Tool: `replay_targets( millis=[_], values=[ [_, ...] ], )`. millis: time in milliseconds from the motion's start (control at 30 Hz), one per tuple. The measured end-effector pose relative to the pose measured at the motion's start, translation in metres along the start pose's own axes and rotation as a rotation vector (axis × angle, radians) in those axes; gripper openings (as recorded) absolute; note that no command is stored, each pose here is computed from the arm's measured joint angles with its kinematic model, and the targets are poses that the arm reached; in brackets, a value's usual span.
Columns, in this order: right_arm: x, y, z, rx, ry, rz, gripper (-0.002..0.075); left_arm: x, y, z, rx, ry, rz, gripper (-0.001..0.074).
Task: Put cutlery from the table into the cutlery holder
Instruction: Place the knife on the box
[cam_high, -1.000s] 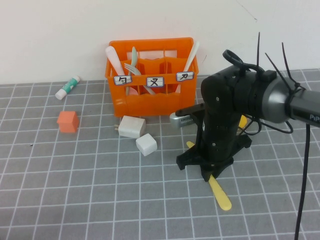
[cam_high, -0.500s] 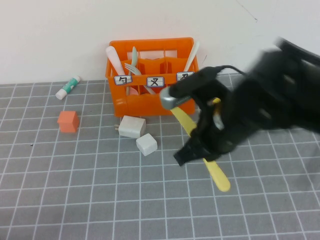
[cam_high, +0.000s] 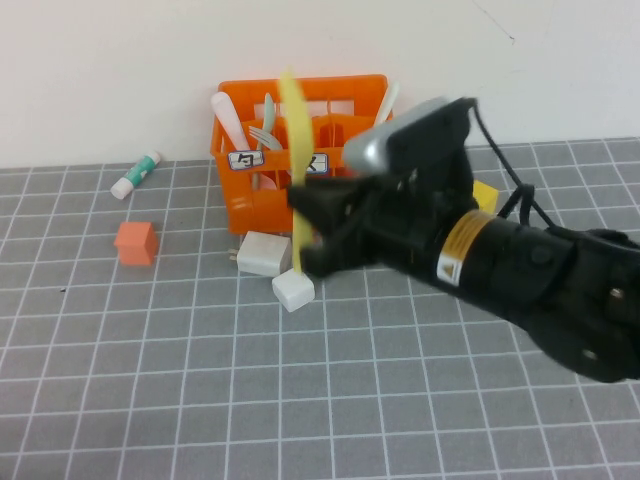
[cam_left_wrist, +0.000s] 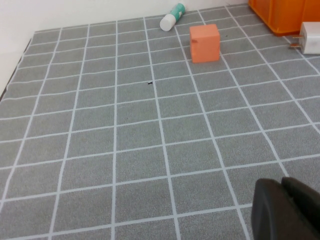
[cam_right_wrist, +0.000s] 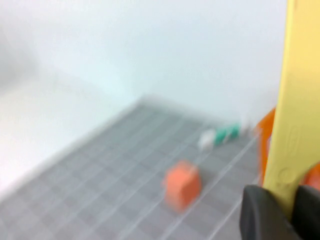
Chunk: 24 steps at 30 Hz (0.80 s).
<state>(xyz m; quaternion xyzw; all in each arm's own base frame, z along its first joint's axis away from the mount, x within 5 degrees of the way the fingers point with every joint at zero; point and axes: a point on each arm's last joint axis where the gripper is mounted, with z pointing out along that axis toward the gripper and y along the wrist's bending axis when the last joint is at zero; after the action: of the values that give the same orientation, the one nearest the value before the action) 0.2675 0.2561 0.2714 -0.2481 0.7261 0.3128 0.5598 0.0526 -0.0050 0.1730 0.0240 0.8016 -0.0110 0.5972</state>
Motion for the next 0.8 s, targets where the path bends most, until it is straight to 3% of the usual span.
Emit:
replay_targets(
  millis=[133, 400, 600, 800],
  values=[
    [0.001, -0.022, 0.012, 0.1, -0.165, 0.045, 0.0108, 0.0, 0.0, 0.0, 0.0, 0.0, 0.0, -0.0001],
    [-0.013, -0.055, 0.029, 0.272, -0.422, -0.055, 0.0108, 0.0, 0.0, 0.0, 0.0, 0.0, 0.0, -0.0001],
    [-0.027, -0.074, 0.056, 0.337, -0.459, -0.132, 0.0108, 0.0, 0.0, 0.0, 0.0, 0.0, 0.0, -0.0001],
    [-0.02, -0.094, 0.084, 0.387, -0.337, -0.254, 0.0108, 0.0, 0.0, 0.0, 0.0, 0.0, 0.0, -0.0001]
  ],
)
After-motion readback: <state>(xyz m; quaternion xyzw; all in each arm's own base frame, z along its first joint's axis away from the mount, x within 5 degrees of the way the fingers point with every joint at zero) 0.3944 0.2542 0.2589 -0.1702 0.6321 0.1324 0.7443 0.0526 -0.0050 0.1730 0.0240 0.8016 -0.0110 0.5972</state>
